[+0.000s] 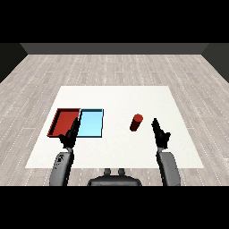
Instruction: Pick the red can and put it in the red box
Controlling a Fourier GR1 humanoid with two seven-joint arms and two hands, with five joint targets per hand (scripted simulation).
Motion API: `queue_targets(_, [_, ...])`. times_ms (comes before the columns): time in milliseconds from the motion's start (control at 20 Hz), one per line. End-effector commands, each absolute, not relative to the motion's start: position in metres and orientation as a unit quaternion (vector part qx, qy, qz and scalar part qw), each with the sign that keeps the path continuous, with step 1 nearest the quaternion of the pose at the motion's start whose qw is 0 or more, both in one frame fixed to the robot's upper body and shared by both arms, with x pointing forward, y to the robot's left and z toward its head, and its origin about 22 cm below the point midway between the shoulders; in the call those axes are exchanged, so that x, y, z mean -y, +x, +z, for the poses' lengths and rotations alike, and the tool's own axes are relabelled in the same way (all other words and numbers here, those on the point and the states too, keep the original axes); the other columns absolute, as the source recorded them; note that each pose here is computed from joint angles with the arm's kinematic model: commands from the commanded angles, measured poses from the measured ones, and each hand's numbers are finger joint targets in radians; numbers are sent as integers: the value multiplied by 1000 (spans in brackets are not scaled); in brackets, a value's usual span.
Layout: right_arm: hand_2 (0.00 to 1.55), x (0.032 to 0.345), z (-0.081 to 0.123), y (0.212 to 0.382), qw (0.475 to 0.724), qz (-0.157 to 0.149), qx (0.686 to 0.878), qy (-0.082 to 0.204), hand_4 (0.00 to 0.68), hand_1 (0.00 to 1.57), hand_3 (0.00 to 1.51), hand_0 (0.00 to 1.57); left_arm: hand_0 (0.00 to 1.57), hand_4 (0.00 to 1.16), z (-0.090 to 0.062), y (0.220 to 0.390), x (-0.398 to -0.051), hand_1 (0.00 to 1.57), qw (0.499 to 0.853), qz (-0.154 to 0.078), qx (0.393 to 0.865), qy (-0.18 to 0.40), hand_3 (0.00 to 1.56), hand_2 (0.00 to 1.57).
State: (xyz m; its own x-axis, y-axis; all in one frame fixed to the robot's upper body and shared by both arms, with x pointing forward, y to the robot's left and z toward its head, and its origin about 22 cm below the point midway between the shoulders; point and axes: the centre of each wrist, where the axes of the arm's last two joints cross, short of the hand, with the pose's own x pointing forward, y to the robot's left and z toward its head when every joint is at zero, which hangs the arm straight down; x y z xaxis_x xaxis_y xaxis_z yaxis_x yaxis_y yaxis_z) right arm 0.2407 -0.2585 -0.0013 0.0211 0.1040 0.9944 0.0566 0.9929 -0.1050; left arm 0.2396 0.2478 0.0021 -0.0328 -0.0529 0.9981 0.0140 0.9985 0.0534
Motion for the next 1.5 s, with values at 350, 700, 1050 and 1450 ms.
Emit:
queue_targets(350, [0,294,19,272,617,12,786,38,0,0,0,0,0,0,27,243,-251,0,565,-7,825,24,0,0])
queue_targets(700, [0,311,-1,279,603,21,796,46,0,0,0,0,0,0,9,226,-275,0,558,3,830,18,0,0])
queue_targets(1050, [0,310,-2,285,607,8,794,38,0,0,0,0,0,0,-15,237,-255,0,554,-3,833,16,0,0])
queue_targets(1450, [0,308,3,294,609,-5,792,46,0,0,0,0,0,0,23,247,-242,0,559,10,829,22,0,0])
